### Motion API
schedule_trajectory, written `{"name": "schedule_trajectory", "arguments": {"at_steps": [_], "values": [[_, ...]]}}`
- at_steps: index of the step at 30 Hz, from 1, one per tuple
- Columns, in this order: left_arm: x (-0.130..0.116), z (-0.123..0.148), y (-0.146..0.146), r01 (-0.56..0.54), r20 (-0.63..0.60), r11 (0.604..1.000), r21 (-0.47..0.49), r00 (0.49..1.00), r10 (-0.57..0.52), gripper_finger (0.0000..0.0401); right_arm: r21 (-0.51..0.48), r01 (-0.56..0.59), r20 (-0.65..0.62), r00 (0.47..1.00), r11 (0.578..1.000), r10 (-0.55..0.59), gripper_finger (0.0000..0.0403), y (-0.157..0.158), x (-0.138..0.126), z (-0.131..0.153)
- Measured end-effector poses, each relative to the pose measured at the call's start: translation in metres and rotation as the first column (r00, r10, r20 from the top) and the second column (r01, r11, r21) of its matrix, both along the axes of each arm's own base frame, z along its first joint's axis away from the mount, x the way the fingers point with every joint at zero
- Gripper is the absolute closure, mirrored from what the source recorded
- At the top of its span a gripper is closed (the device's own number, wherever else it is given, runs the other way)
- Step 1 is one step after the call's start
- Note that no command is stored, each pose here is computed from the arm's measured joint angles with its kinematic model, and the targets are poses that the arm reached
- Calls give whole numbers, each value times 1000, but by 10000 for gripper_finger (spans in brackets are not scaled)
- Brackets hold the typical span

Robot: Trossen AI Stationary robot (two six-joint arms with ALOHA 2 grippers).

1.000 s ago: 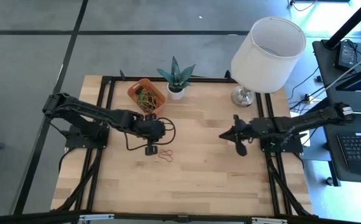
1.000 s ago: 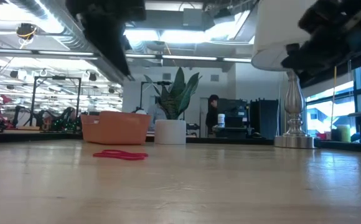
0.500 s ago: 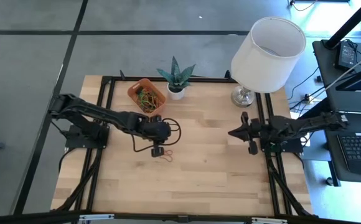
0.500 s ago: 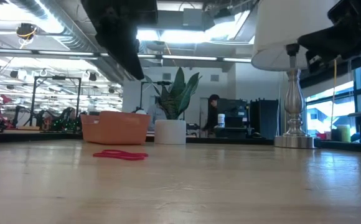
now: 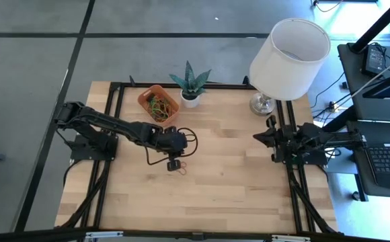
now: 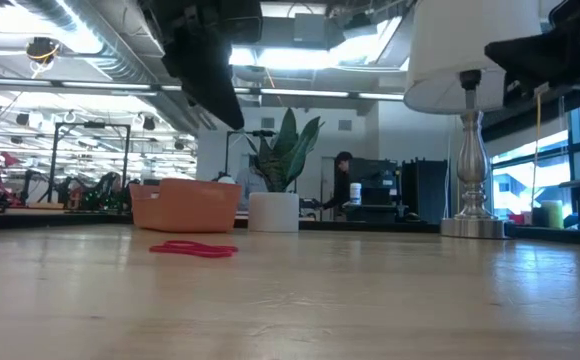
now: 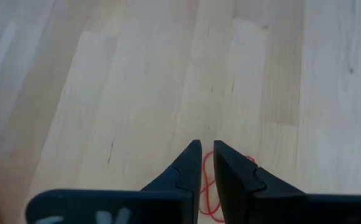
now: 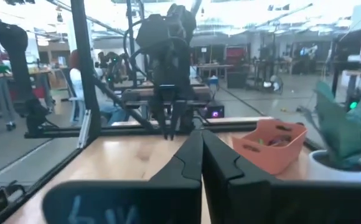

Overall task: Pick and place rubber bands into bin
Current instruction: Put the red rubber band into the orange bin

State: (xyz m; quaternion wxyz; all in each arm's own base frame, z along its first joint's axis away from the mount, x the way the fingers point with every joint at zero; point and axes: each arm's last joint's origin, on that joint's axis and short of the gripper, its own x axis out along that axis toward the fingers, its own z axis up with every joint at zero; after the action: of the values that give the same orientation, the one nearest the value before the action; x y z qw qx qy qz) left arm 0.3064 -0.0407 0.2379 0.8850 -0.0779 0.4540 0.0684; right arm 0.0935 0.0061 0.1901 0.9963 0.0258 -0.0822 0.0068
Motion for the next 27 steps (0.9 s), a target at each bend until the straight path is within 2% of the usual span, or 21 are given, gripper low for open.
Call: {"name": "schedule_trajectory", "arguments": {"at_steps": [7, 11, 13, 19, 23, 27], "values": [[0, 0, 0, -1, -2, 1000, 2, 1000, 1, 361, -19, 17, -12, 1000, 1000, -17, 402, -1, 2, -8], [0, 0, 0, -1, -2, 1000, 2, 1000, 1, 361, -24, 22, -66, 998, 999, -24, 401, -1, 3, -16], [0, 0, 0, -1, -1, 1000, 2, 1000, 1, 361, -42, 61, -124, 990, 997, -66, 396, -3, 4, -21], [0, 0, 3, -20, 2, 999, 34, 1000, 19, 360, -54, 75, -137, 987, 996, -82, 377, -3, 5, -22], [3, -6, 5, 5, -20, 998, 57, 1000, -4, 349, -53, 76, -137, 987, 996, -82, 375, -3, 5, -22], [9, -21, 4, 42, -77, 999, 23, 996, -40, 324, -53, 75, -137, 987, 996, -82, 378, -3, 5, -22]]}}
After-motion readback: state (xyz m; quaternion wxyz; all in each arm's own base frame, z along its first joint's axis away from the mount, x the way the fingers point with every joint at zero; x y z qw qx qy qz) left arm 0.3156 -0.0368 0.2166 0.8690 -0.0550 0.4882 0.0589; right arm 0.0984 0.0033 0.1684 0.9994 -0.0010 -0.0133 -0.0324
